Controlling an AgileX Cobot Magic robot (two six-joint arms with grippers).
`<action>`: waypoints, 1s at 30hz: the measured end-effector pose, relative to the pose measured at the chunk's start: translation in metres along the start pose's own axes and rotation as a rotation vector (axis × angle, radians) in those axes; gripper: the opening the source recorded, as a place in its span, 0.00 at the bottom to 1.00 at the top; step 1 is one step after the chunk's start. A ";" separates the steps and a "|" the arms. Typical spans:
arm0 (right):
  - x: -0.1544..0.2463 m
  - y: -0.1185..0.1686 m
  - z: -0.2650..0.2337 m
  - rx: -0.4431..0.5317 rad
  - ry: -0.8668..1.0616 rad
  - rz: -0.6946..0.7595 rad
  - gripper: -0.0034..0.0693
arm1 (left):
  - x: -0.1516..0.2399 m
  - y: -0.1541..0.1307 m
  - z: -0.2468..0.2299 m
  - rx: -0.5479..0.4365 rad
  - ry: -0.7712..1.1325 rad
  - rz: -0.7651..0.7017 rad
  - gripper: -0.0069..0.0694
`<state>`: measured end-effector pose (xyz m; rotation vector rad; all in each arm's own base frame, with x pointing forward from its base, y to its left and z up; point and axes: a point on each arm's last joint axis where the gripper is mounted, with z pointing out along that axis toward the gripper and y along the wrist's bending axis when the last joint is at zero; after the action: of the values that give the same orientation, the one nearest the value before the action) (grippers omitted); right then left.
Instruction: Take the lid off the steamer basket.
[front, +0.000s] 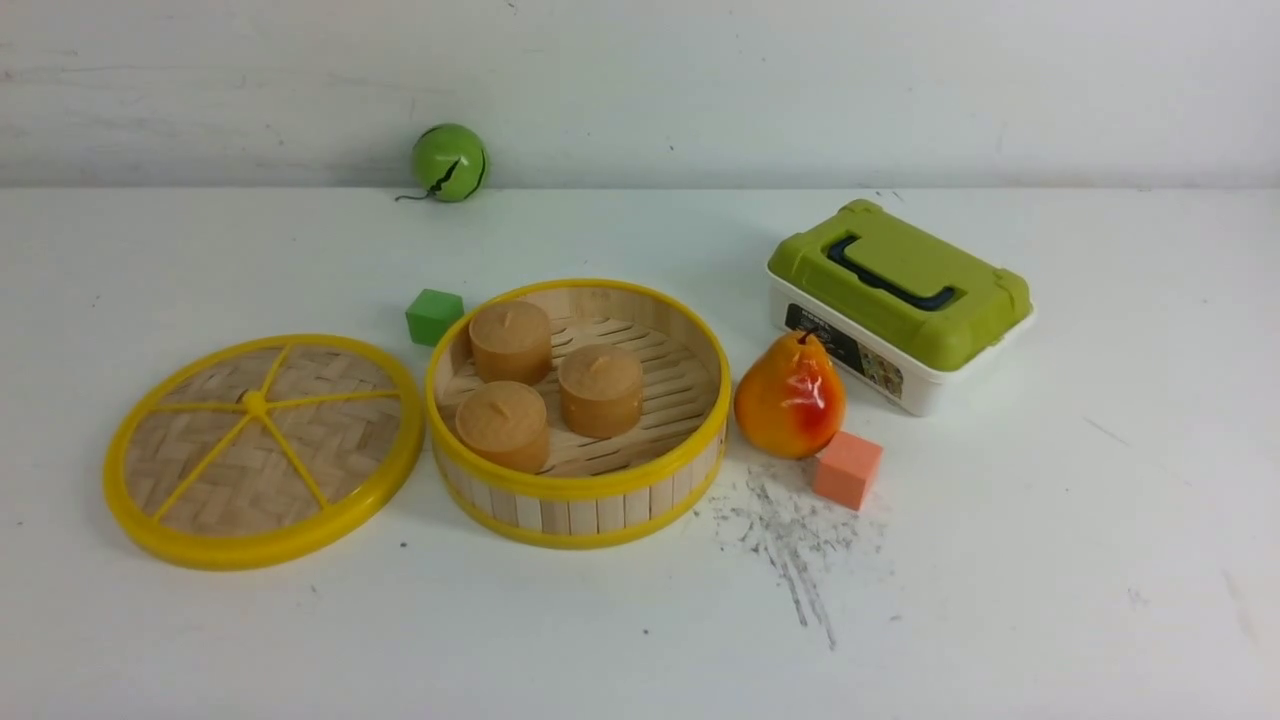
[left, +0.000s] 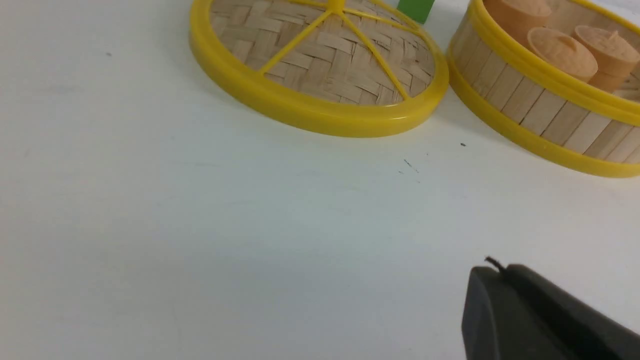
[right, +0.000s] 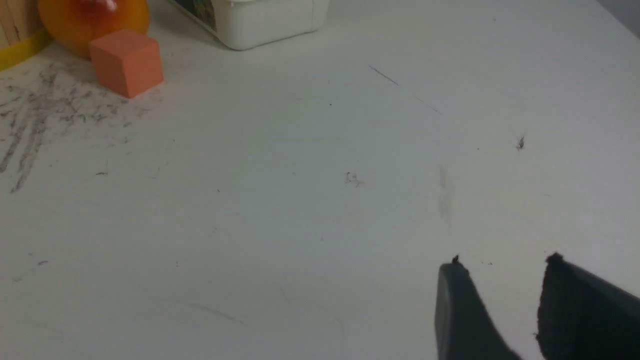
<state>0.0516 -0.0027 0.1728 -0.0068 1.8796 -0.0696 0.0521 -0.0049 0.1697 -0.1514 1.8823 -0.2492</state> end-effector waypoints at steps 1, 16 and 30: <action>0.000 0.000 0.000 0.000 0.000 0.000 0.38 | 0.000 0.000 0.000 0.000 0.000 0.010 0.08; 0.000 0.000 0.000 0.000 0.000 0.000 0.38 | 0.000 0.000 0.000 -0.002 0.000 0.069 0.08; 0.000 0.000 0.000 0.000 0.000 0.000 0.38 | 0.000 0.000 0.000 -0.002 0.000 0.070 0.10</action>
<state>0.0516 -0.0027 0.1728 -0.0068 1.8796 -0.0696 0.0521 -0.0048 0.1697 -0.0869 1.8836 -0.1999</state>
